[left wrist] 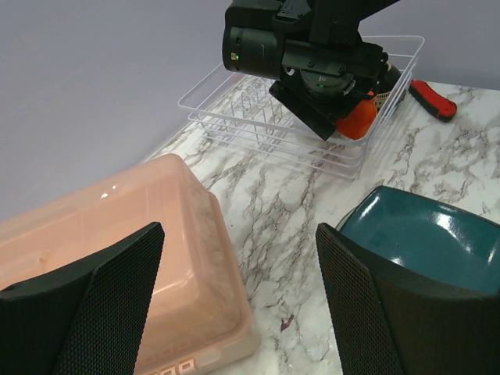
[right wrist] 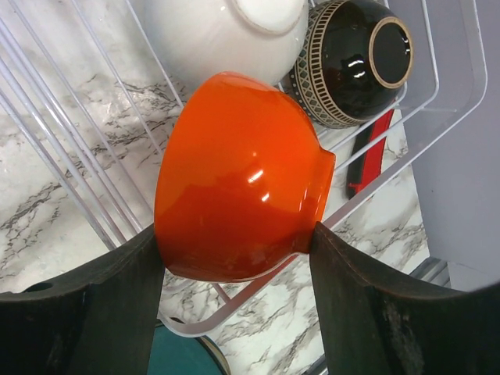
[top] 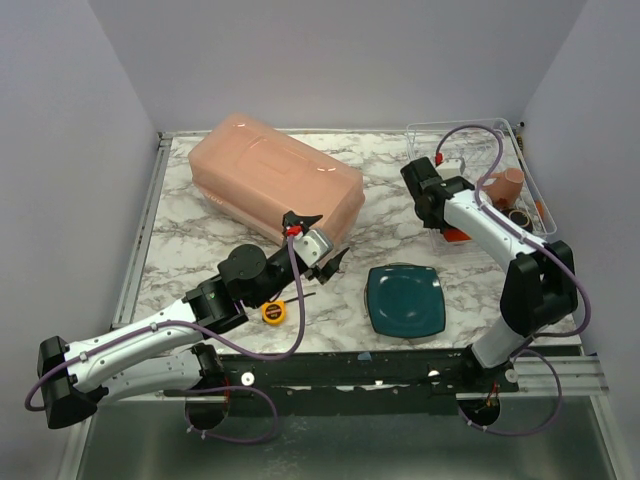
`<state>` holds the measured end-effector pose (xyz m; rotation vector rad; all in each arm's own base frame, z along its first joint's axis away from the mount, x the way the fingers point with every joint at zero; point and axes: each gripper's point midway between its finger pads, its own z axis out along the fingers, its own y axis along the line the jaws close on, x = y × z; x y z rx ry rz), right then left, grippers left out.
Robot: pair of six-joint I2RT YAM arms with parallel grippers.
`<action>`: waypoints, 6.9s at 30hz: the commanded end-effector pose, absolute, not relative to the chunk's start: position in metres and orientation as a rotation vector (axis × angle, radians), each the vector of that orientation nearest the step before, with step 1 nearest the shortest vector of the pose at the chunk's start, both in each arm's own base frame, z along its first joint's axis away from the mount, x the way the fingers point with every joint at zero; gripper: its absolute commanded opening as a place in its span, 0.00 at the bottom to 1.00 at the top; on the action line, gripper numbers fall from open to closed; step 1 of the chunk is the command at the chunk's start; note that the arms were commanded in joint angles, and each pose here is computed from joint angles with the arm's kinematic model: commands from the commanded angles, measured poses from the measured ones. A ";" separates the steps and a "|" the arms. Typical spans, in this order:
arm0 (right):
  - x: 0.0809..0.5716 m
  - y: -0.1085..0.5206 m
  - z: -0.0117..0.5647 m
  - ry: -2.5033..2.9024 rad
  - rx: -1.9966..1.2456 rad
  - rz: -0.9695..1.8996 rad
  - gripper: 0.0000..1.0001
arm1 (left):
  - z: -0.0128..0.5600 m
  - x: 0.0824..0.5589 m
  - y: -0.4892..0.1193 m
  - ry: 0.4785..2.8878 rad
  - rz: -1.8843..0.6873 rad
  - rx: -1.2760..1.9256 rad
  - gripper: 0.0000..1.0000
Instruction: Load the mixed dishes into the dish rack
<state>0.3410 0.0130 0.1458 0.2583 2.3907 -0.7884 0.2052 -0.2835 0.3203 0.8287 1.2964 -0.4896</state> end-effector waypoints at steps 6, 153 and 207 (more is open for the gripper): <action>0.338 0.009 0.120 2.437 0.255 -0.825 0.51 | 0.326 0.207 -0.284 1.286 -0.480 0.811 0.79; 0.343 0.015 0.099 2.458 0.628 0.432 0.59 | 0.308 0.205 -0.299 1.308 -0.476 0.893 0.80; 0.332 -0.003 0.088 2.466 0.700 0.412 0.15 | 0.306 0.201 -0.305 1.308 -0.507 0.912 0.80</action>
